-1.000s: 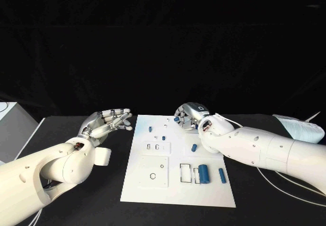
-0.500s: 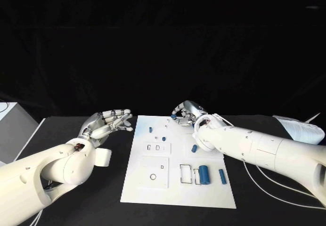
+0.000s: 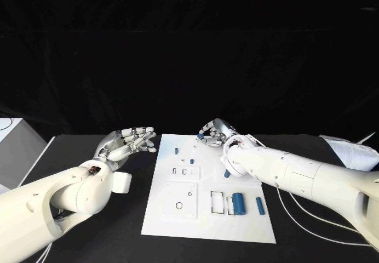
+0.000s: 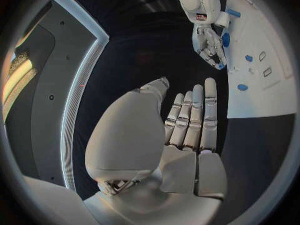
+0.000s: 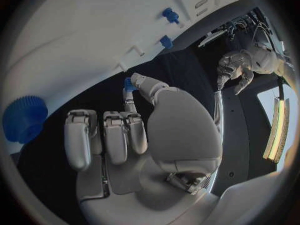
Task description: Assemble the parts on the task board
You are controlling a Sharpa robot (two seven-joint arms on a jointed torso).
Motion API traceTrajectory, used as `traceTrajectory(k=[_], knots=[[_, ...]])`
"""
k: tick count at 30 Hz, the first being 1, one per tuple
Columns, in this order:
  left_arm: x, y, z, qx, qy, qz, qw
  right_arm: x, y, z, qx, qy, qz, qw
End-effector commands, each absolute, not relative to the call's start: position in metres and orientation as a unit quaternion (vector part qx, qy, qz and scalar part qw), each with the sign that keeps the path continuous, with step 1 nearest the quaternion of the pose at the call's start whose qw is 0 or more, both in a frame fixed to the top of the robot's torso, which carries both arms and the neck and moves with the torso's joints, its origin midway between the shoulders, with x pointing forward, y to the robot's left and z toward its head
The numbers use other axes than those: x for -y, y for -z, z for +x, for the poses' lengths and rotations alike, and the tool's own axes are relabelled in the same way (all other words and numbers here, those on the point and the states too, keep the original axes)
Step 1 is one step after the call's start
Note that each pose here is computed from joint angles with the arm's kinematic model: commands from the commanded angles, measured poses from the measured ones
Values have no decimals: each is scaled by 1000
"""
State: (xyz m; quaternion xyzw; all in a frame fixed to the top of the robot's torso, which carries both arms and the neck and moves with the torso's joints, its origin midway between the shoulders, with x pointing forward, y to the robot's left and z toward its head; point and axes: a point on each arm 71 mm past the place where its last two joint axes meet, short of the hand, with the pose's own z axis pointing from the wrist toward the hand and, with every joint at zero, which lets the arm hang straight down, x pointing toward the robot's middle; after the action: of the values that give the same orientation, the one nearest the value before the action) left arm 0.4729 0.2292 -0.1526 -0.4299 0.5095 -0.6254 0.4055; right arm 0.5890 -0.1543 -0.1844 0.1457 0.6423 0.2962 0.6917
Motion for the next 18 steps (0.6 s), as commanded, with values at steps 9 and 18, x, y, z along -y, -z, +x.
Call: traceTrajectory(k=[9, 18], knots=[[-225, 152, 473, -509, 631, -424, 404, 144, 189, 588, -648, -313, 151, 678], [-224, 153, 475, -509, 632, -425, 403, 139, 188, 589, -647, -314, 148, 679]])
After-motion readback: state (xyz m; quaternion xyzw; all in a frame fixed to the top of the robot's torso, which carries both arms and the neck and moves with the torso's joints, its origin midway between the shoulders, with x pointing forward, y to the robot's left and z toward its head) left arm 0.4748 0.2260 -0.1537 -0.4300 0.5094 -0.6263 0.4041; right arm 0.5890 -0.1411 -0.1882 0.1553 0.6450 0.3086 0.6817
